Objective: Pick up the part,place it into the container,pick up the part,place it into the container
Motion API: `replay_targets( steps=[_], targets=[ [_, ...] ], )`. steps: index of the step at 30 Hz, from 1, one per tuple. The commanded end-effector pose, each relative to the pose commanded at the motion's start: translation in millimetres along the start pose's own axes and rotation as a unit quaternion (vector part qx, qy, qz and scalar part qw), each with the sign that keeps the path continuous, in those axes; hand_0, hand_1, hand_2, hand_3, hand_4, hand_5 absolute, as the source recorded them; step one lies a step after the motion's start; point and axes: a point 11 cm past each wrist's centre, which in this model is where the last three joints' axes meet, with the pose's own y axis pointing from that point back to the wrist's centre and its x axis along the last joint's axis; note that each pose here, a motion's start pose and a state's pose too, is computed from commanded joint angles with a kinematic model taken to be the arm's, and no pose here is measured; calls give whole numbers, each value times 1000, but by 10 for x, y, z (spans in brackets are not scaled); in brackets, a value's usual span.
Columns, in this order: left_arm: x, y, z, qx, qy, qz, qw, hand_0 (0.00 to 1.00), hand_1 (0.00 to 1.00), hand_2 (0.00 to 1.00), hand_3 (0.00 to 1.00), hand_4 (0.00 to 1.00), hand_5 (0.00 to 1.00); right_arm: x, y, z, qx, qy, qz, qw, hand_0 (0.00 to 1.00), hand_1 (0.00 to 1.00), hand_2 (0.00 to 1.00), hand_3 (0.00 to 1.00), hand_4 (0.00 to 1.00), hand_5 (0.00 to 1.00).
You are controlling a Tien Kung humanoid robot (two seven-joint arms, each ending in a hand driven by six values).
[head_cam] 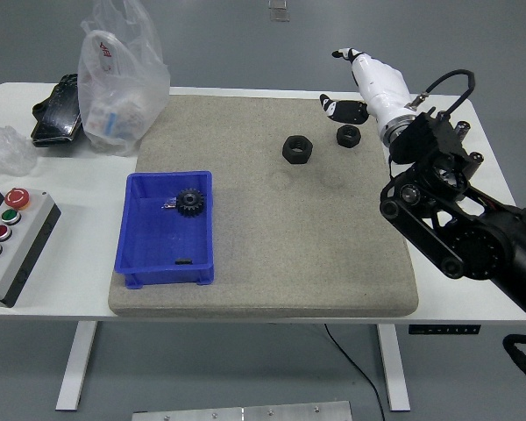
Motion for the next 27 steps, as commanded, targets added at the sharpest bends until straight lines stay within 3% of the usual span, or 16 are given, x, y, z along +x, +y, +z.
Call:
replay_targets(
  steps=[6,12,13,21,22,24,25,27],
  targets=[
    [-6,1,12,-2,3,-1,1000,725,681,675,623,620,543,229,76,296,-20,8,31,999,754,837,843,826,680,282],
    [-6,2,13,-1,3,-2,1000,725,681,676,623,634,526,537,199,706,-54,14,91,994,747,831,825,796,677,293],
    [-4,2,19,-1,3,-2,1000,725,669,669,626,646,515,579,220,772,-60,14,103,993,686,761,768,725,672,300],
    [44,-3,22,-1,-3,0,1000,725,642,646,627,650,510,847,553,1644,-134,-30,175,975,649,726,745,698,665,302],
    [82,-9,-6,4,-4,3,1000,725,642,646,627,650,510,956,651,1903,-159,-27,189,969,649,726,745,698,665,302],
    [89,-10,-10,5,-4,3,1000,725,642,646,627,650,510,985,670,1952,-164,-28,192,967,649,726,745,698,665,302],
    [100,-12,-17,6,-4,4,1000,724,539,556,628,652,511,1034,705,2041,-172,-32,199,964,645,719,740,695,669,314],
    [118,-13,-20,7,-4,5,1000,724,539,556,628,652,511,1117,767,2180,-184,-45,210,959,645,719,740,695,669,314]
  ],
)
